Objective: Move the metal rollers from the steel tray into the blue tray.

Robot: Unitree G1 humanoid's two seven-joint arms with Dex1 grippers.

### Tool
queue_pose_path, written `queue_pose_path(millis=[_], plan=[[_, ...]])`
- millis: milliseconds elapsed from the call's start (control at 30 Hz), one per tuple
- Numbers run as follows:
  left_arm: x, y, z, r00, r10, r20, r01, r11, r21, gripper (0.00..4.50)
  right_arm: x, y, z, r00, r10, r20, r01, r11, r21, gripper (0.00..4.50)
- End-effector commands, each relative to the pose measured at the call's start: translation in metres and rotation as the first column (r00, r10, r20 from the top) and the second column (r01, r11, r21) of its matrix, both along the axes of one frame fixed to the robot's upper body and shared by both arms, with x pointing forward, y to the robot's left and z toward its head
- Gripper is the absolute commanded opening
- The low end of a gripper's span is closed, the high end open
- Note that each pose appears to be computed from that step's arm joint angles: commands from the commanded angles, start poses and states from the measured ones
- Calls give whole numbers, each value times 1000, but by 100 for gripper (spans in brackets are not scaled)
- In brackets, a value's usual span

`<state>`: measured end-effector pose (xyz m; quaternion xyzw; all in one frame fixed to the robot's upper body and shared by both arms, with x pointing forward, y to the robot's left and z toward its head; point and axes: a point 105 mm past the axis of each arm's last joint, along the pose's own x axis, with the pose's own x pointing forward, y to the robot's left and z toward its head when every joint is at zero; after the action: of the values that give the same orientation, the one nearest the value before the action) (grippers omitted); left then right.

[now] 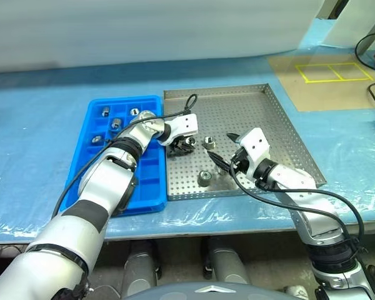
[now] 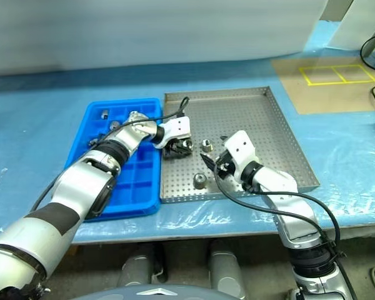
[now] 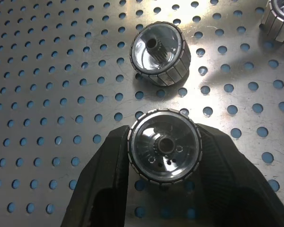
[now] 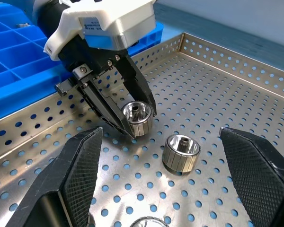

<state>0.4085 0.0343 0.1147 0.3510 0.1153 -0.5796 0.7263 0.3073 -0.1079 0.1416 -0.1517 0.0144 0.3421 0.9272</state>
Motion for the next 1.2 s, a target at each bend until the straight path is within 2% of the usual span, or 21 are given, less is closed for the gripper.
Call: queue_pose_path(millis=[33,100,200,300,500,633,867,967,1200], plan=[[-2,10,33,996,-59,72,68,990,-124,170,-1,10,19,996,72,51,-73,997,26,409],[-9,22,49,992,-90,88,106,975,-197,170,-4,16,25,991,127,52,-129,991,29,409],[-17,49,69,991,-28,130,66,952,-299,170,-5,23,34,977,207,56,-209,978,30,409],[-27,78,76,982,94,162,-32,936,-350,170,0,33,41,956,289,58,-290,957,17,409],[-65,114,86,949,276,154,-188,885,-426,170,10,62,49,887,457,65,-458,889,2,409],[-78,142,75,895,430,120,-345,836,-427,170,10,86,47,824,563,61,-564,825,-1,409],[-95,164,46,829,558,41,-498,768,-403,170,11,102,43,771,634,55,-635,773,-3,409],[-89,169,33,775,632,25,-564,709,-423,170,11,104,39,767,640,52,-641,768,2,409],[-75,156,15,778,628,-22,-575,698,-426,170,11,101,35,786,616,48,-617,787,3,409]])
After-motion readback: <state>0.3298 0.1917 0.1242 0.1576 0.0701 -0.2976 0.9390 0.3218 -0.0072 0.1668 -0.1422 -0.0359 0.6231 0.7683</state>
